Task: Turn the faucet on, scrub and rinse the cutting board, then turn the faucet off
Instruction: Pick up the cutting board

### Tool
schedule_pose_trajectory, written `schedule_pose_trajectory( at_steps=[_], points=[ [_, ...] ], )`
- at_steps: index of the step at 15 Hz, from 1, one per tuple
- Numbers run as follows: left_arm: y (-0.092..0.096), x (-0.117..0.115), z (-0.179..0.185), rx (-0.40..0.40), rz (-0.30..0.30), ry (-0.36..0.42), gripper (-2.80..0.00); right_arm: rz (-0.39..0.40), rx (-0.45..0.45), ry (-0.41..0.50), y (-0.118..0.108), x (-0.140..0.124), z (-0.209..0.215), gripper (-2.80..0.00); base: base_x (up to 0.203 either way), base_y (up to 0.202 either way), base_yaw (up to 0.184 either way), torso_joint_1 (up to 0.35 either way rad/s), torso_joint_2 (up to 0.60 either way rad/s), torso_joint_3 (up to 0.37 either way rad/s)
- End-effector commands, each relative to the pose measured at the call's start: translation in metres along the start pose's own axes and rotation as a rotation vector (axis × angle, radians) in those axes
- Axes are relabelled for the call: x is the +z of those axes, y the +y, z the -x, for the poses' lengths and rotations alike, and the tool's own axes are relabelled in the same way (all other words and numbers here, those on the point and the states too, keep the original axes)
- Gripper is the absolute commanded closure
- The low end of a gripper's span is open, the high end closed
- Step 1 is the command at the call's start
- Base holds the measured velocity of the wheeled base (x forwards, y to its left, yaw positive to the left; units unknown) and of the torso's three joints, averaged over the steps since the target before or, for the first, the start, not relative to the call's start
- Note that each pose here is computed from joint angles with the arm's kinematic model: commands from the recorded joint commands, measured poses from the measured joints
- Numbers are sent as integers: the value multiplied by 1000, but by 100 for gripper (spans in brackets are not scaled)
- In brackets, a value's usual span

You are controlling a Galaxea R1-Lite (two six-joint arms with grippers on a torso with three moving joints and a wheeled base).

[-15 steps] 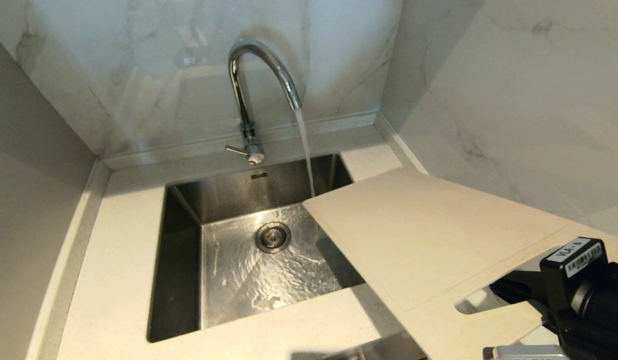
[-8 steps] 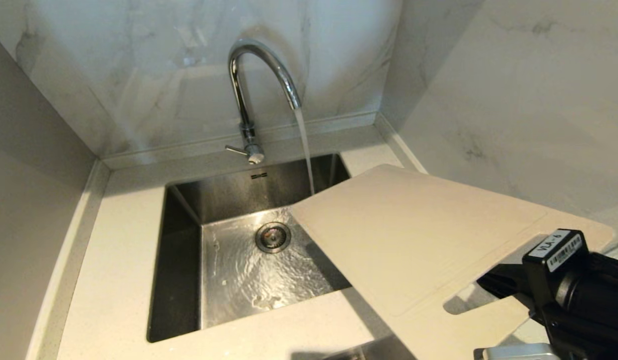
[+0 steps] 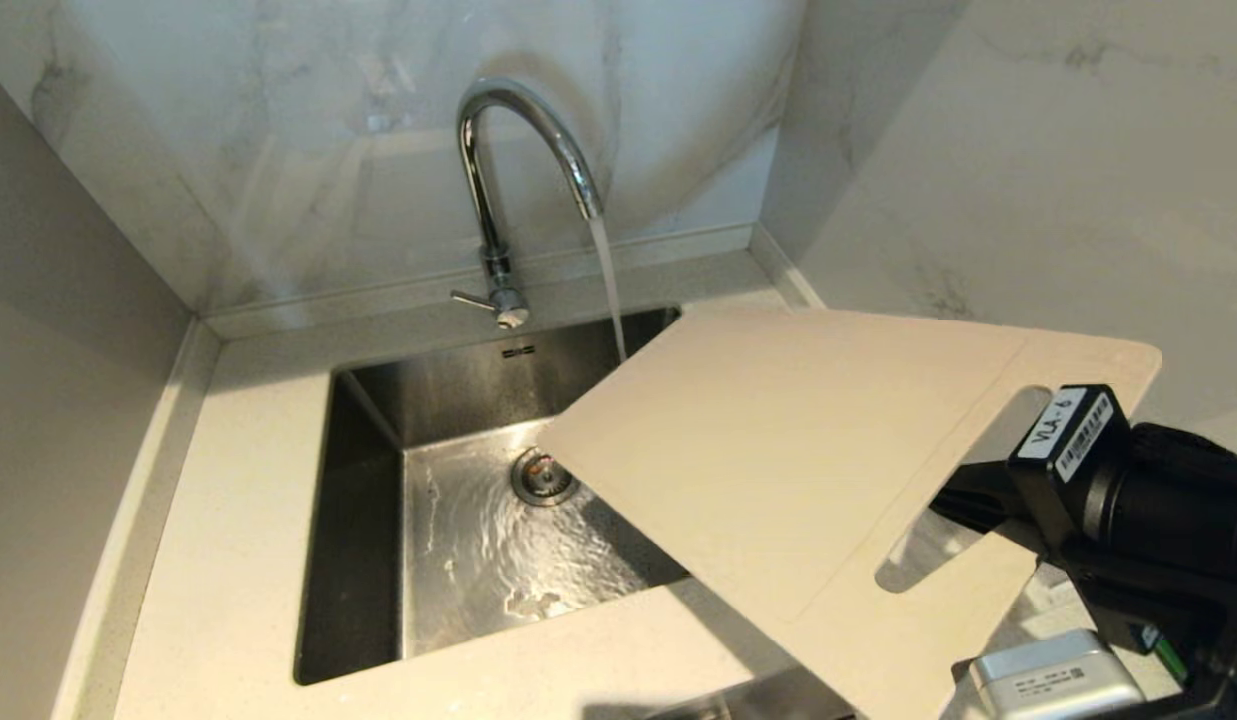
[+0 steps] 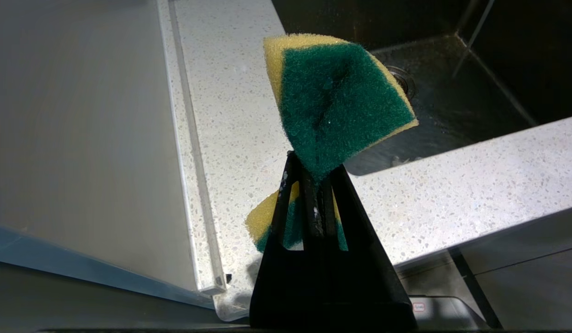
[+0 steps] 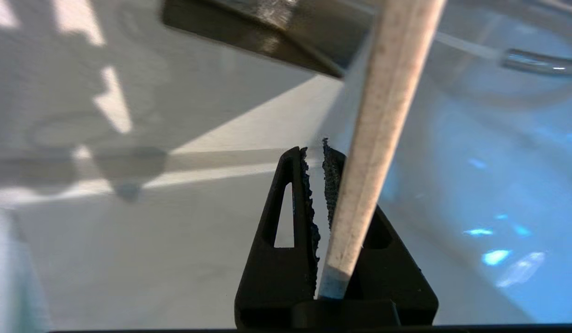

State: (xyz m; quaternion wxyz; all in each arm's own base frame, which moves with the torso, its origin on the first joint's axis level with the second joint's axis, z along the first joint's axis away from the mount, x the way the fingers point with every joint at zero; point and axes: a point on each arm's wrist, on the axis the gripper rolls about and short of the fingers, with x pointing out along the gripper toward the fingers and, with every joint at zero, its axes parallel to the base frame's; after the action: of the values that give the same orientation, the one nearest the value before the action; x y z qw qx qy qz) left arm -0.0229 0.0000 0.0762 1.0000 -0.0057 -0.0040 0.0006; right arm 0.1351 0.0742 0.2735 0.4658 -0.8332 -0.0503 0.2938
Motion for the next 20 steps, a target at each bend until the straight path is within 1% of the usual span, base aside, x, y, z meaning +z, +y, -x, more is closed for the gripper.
schedule_pose_trajectory(
  at_steps=[1, 3, 5, 6, 7, 9, 11, 13, 15, 18, 20],
  points=[
    [0, 0, 0, 0, 0, -1, 0, 63, -8, -13, -10, -9, -11, 0, 0, 0, 0, 0, 0, 0],
    [0, -1, 0, 0, 0, 1, 0, 99, -17, -66, -16, -11, -22, 0, 0, 0, 0, 0, 0, 0],
    [0, 0, 0, 0, 1, 1, 0, 161, -46, -188, -18, -13, -38, 0, 0, 0, 0, 0, 0, 0],
    [0, 0, 0, 0, 0, 0, 0, 185, -58, -222, -18, -15, -43, 0, 0, 0, 0, 0, 0, 0],
    [0, 0, 0, 0, -1, 0, 0, 196, -62, -235, -18, -16, -44, 0, 0, 0, 0, 0, 0, 0],
    [0, -1, 0, 0, 0, 1, 0, 197, -37, -292, -15, -13, -41, 0, 0, 0, 0, 0, 0, 0],
    [0, 0, 0, 0, 1, 0, 0, 239, -43, -300, -21, -16, -36, 0, 0, 0, 0, 0, 0, 0],
    [0, 0, 0, 0, 1, 0, 0, 277, -45, -334, -23, -16, -36, 0, 0, 0, 0, 0, 0, 0],
    [0, -1, 0, 0, 1, 2, 0, 310, -52, -364, -24, -16, -43, 0, 0, 0, 0, 0, 0, 0],
    [0, 0, 0, 0, 1, 0, 0, 370, -33, -393, -23, -15, -55, 0, 0, 0, 0, 0, 0, 0],
    [0, 0, 0, 0, 2, -1, 0, 413, -45, -390, -31, -19, -61, 0, 0, 0, 0, 0, 0, 0]
  ],
)
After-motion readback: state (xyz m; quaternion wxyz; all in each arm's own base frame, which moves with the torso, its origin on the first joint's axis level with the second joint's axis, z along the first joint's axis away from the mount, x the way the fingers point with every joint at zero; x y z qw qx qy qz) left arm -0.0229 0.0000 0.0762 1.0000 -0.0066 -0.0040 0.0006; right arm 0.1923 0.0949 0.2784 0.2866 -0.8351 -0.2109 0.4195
